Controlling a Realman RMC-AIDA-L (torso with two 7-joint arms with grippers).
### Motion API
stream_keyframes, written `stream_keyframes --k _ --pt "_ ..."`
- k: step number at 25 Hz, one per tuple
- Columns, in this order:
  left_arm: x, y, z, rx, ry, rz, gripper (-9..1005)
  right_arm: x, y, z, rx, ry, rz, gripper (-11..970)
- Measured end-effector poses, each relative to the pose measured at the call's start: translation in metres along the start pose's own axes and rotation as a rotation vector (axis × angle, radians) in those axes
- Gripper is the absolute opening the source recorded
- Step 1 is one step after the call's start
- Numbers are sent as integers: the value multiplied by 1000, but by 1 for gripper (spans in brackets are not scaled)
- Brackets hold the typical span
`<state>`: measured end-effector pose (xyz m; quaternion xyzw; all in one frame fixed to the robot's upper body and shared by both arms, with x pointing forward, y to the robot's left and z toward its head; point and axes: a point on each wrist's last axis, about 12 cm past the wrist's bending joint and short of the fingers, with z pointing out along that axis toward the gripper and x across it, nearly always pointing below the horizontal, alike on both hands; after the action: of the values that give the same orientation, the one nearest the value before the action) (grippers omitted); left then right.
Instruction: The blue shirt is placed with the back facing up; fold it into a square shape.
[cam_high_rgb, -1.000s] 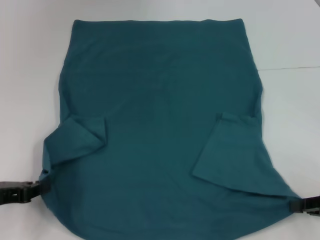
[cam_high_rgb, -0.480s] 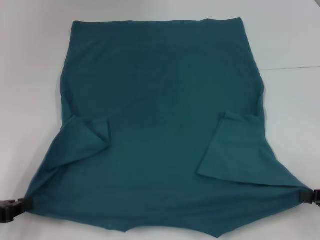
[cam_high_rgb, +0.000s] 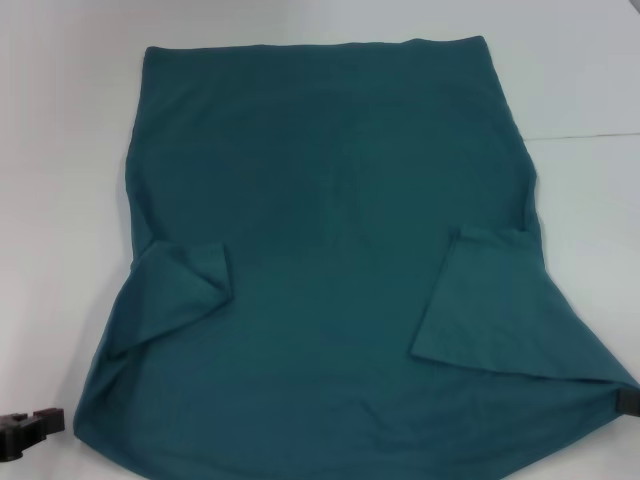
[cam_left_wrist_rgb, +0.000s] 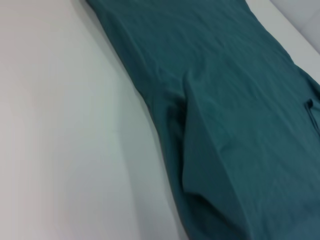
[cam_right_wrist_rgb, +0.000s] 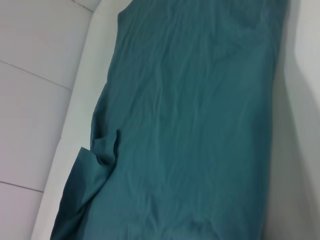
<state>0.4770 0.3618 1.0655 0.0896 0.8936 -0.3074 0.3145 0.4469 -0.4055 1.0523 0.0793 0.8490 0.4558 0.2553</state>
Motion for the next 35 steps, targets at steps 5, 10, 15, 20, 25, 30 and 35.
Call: stream_keyframes --k 5,10,15,20,25,30,35 --pt "0 -3 1 23 8 10 165 2 0 1 -4 4 -3 29" --pt "1 -3 -1 32 -1 -9 174 0 2 4 -12 13 -10 30" --pt "1 -3 -5 48 -7 -30 184 -1 3 4 -14 13 -14 30" --pt "0 -3 -5 48 -5 -38 193 -2 3 5 -16 13 -17 30" --pt "-1 -3 -4 45 -4 -36 328 -2 3 5 -17 11 -18 30" --pt "-3 -5 0 54 4 -29 543 -3 4 5 -20 10 -18 30" --pt "-5 -6 3 64 8 -24 698 -3 4 6 -23 10 -18 30"
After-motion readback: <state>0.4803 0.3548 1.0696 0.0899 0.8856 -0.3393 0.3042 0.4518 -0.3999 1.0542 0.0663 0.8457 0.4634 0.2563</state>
